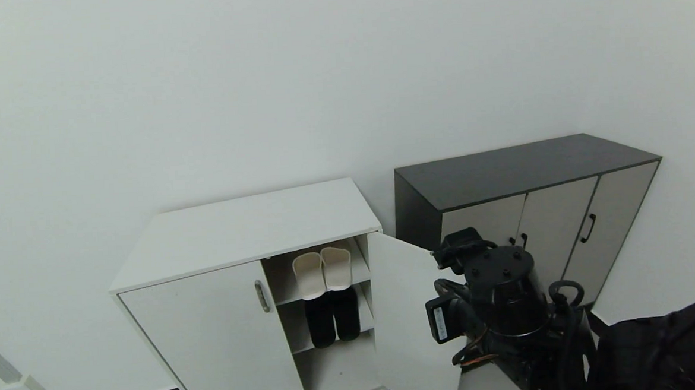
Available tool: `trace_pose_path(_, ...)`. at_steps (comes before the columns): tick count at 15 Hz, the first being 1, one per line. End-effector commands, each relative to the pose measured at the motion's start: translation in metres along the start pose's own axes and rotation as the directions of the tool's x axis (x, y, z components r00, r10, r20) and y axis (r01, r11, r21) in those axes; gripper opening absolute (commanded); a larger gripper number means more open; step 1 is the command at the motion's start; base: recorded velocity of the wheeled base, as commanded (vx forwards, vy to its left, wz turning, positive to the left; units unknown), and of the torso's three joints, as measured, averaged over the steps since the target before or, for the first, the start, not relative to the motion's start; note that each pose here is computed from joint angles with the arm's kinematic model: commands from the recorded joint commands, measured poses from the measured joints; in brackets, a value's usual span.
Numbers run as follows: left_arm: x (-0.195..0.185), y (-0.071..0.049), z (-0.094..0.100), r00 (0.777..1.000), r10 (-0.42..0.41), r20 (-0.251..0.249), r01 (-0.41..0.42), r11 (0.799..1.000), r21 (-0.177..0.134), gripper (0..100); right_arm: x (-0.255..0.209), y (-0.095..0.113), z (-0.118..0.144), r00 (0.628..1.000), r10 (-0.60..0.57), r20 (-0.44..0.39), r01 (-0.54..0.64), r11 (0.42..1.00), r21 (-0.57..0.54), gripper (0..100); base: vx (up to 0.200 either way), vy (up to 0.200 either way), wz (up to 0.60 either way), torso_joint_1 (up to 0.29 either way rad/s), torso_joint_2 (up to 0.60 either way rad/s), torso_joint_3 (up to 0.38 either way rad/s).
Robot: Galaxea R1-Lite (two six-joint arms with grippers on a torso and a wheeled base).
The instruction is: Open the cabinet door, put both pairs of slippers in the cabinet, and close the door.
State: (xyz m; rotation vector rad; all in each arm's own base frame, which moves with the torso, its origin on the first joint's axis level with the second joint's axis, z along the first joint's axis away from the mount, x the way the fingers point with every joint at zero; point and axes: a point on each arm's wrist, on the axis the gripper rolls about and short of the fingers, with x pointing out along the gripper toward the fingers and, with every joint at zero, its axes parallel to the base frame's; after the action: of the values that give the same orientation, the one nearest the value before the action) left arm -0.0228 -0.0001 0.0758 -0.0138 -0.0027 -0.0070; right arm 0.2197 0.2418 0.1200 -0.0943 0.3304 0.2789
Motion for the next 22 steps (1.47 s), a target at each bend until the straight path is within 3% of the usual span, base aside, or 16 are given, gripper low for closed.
trace_pose_path(1,0.000,0.000,0.000,1.000,-0.001,0.000,0.001,1.000,0.002,0,0.024,-0.010,-0.005,0.998,-0.062,-0.019,0.062,0.998,0.013,0,0.000,0.000,0.00,0.000,0.00,0.000)
trace_pose_path(3,0.000,0.000,0.000,1.000,-0.001,0.000,0.001,1.000,0.002,0,0.055,-0.036,0.004,0.993,-0.118,-0.014,0.119,0.991,0.058,0,0.000,0.000,0.00,0.000,0.00,0.000)
trace_pose_path(9,0.000,0.000,0.000,1.000,-0.002,0.000,0.002,1.000,0.003,0,0.124,-0.089,0.029,0.992,-0.127,-0.005,0.126,0.982,0.141,0,0.000,0.000,0.00,0.000,0.00,0.000)
trace_pose_path(15,0.000,0.000,0.000,1.000,-0.002,0.000,0.002,1.000,0.002,0,0.160,-0.113,0.003,0.981,-0.184,-0.066,0.192,0.971,0.144,0,0.000,0.000,0.00,0.000,0.00,0.000)
trace_pose_path(22,0.000,0.000,0.000,1.000,-0.002,0.000,0.002,1.000,0.003,0,0.164,-0.107,-0.011,0.980,-0.167,-0.108,0.180,0.976,0.125,0,0.000,0.000,0.00,0.000,0.00,0.000)
